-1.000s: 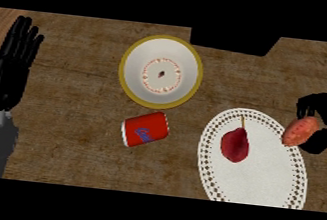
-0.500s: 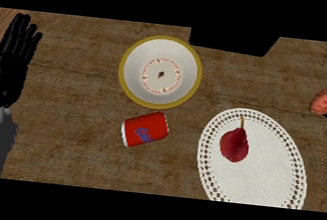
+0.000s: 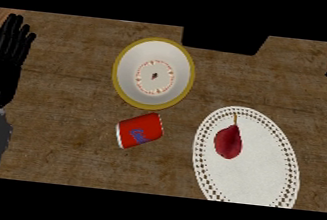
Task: Pick the sweet potato from the placemat and place it in the bowl
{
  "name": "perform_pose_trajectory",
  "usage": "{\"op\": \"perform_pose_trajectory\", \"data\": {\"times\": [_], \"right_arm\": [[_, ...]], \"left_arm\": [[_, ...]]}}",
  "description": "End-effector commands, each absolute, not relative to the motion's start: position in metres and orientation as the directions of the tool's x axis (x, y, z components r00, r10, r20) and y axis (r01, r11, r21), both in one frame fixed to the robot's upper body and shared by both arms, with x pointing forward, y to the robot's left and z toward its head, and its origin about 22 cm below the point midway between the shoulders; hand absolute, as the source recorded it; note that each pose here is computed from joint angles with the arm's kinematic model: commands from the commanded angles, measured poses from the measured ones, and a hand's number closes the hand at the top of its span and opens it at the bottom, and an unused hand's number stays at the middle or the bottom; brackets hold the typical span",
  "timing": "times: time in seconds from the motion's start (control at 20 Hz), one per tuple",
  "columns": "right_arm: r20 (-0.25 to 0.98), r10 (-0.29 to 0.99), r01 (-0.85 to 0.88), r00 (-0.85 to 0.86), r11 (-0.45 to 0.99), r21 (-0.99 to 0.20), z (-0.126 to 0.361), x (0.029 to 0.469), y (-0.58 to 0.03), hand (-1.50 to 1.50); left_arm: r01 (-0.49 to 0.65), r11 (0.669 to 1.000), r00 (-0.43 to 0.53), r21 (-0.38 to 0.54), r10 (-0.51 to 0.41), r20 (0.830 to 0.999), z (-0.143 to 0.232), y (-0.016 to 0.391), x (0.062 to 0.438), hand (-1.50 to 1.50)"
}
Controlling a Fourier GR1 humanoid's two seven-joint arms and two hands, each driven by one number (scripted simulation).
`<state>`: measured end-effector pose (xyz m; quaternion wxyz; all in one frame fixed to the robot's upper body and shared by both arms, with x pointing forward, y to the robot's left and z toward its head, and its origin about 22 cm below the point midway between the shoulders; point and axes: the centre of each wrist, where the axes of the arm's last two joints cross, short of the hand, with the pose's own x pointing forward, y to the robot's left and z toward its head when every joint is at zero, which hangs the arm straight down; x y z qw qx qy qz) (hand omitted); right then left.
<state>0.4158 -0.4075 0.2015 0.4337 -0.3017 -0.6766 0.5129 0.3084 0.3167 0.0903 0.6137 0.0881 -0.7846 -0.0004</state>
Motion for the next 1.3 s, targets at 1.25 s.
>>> {"op": "perform_pose_trajectory", "data": {"times": [1.25], "right_arm": [[0.570,0.591,-0.428,-0.571,0.378,-0.821,0.227,0.459,-0.109,1.50]], "left_arm": [[-0.158,0.983,-0.199,0.090,-0.121,0.973,0.082,0.328,0.296,0.00]]}}
